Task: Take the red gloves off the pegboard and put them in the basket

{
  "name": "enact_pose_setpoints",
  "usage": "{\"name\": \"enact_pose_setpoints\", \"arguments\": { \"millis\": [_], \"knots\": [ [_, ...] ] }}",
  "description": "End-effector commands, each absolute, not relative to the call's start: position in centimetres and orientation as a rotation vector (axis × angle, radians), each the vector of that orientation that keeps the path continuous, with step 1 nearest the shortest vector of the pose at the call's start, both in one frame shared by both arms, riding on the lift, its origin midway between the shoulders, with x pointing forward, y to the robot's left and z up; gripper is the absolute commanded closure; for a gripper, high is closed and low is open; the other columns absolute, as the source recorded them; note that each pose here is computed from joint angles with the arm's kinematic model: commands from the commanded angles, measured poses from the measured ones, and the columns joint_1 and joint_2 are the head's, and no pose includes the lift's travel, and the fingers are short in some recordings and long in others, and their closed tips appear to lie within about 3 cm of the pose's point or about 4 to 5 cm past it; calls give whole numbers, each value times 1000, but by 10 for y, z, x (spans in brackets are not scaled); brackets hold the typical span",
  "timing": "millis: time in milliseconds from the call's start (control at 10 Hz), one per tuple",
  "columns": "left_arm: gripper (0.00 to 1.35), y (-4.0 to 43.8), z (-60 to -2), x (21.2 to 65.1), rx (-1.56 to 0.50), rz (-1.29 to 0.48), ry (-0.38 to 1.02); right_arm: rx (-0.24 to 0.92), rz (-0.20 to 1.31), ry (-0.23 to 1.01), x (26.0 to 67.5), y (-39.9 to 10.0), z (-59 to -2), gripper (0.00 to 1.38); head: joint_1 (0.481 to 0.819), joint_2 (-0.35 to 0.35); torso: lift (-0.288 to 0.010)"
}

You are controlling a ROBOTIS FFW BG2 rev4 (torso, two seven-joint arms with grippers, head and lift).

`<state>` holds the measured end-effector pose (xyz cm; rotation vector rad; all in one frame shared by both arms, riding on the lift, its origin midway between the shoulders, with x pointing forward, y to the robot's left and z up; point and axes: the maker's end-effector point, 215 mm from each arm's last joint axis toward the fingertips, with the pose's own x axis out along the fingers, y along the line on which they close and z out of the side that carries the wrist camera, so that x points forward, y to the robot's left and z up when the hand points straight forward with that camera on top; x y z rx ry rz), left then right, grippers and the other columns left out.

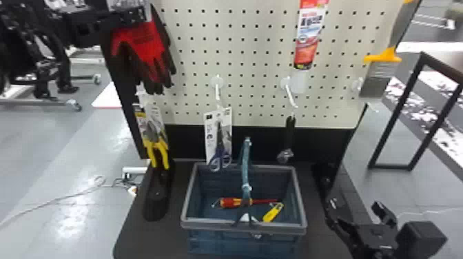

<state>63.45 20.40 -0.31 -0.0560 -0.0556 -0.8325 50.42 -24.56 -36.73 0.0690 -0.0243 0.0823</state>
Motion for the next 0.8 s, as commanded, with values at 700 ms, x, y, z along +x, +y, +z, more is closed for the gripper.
{"name": "enact_pose_setpoints", "arguments": {
  "millis": [700],
  "knots": [
    [1220, 161, 35, 603, -38, -895, -167, 70, 83, -18, 504, -246, -369, 136, 549, 0, -100]
  ]
}}
